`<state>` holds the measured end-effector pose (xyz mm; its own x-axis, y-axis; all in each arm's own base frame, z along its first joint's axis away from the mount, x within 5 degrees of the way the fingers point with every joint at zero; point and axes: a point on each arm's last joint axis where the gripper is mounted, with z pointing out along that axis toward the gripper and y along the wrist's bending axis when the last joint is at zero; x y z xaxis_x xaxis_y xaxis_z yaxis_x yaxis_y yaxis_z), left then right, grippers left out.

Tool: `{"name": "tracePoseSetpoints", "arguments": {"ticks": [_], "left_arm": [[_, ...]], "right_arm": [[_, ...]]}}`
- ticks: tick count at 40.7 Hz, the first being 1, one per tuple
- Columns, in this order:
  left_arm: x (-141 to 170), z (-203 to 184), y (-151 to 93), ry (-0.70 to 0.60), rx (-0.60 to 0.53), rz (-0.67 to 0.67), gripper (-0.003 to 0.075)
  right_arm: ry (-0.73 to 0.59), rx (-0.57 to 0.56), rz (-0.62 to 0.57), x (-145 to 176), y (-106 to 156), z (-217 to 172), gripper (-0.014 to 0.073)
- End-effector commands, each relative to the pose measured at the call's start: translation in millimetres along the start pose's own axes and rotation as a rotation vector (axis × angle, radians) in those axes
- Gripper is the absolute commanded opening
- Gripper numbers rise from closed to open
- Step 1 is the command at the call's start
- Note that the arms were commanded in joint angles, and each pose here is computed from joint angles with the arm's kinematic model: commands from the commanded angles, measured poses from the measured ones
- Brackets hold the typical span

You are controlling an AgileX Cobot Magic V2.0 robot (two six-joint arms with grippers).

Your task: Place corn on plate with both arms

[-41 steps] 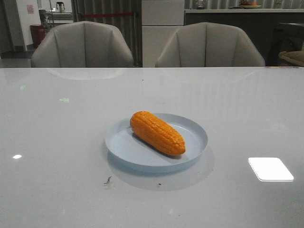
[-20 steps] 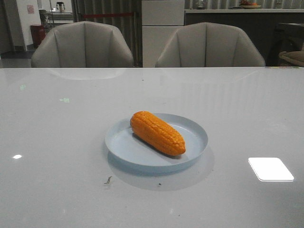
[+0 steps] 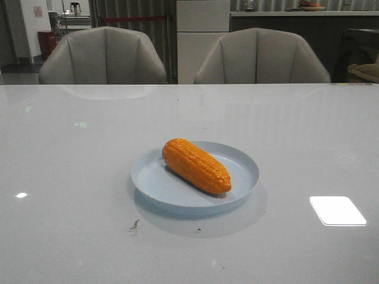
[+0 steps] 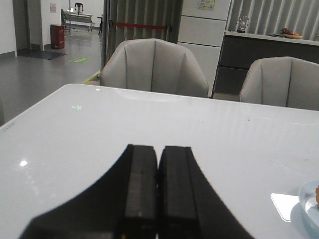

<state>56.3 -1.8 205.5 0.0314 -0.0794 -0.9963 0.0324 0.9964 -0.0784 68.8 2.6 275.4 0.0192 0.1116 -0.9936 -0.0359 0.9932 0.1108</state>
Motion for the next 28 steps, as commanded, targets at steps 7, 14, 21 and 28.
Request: {"name": "tracePoseSetpoints", "arguments": {"ticks": [7, 14, 21, 28], "left_arm": [[5.1, 0.6, 0.8, -0.049, 0.0, -0.02, 0.0094], [5.1, 0.6, 0.8, -0.049, 0.0, -0.02, 0.0094], [5.1, 0.6, 0.8, -0.049, 0.0, -0.02, 0.0094], [5.1, 0.6, 0.8, -0.049, 0.0, -0.02, 0.0094]], "right_arm": [[-0.193, -0.001, -0.003, 25.5, -4.3, -20.5, 0.0025], [-0.161, 0.004, 0.004, 55.4, -8.1, -17.5, 0.0025], [-0.114, -0.006, 0.01, 59.9, -7.5, -17.0, 0.0025], [-0.022, -0.01, 0.019, 68.2, -7.1, -16.5, 0.0025]]}}
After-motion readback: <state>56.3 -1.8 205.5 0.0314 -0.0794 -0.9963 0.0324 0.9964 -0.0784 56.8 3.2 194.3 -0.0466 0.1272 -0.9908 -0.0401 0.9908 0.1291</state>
